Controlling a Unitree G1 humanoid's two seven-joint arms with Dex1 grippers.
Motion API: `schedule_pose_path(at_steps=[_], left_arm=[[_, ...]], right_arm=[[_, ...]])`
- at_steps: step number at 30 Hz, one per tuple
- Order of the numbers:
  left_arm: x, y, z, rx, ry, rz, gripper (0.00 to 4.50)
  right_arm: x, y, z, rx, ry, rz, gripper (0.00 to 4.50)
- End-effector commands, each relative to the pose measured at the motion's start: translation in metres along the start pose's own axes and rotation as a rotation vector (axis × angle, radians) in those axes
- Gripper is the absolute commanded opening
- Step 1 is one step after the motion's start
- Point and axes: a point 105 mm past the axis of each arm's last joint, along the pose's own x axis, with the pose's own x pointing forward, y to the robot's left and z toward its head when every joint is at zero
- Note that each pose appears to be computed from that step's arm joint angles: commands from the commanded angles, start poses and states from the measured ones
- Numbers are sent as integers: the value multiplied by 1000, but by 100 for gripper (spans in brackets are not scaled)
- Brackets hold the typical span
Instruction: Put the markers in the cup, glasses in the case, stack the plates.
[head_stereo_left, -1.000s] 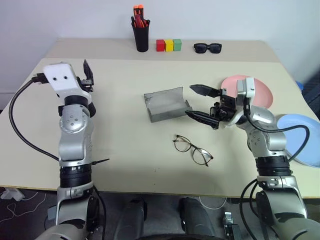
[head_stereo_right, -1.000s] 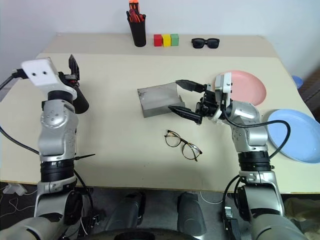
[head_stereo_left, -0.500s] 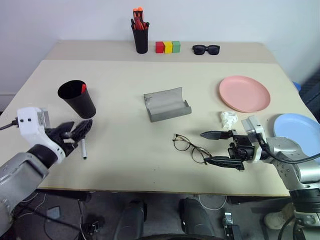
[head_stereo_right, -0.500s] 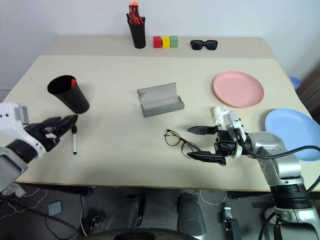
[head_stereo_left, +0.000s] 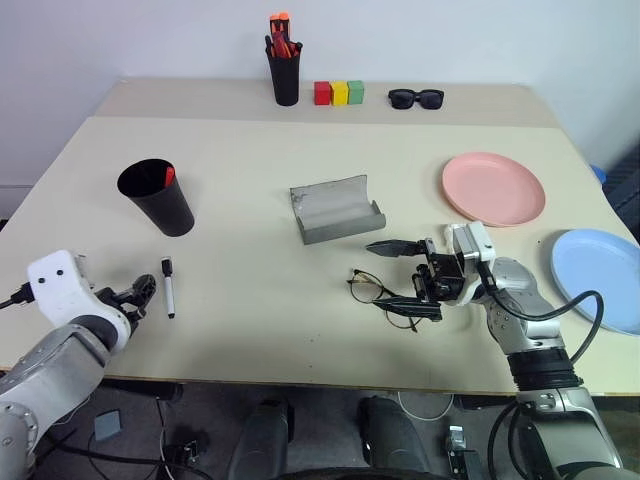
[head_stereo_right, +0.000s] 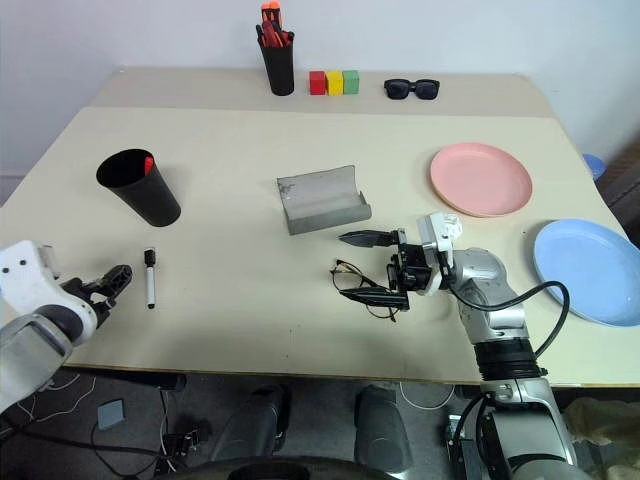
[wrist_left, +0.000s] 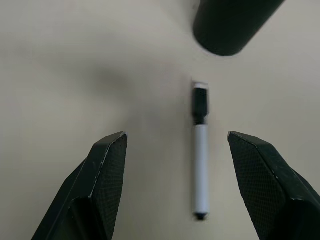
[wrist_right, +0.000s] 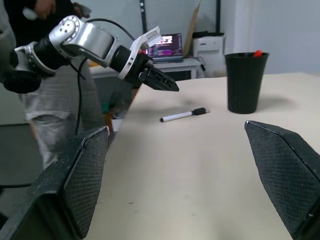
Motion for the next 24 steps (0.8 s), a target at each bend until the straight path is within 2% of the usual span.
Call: schedule_pose_path(at_steps=[1,7,14,21,24], left_arm=[[8,-6,2,-20,-14,30,326],[25,-10,-3,-63,28,69,326],[36,-16,-2,-50,38,62,326],[41,-18,-5,-41,52,56,326],[46,-18,-15,-52,99,76,326]], right_arm=[[5,-5,5,-74,9,15,447],[15,-9,3,-138,65,23,447],[10,-11,-6,-269,240,70,447],[5,-15,1,-289,251,58,447],[4,-16,3,-290,254,51,447]])
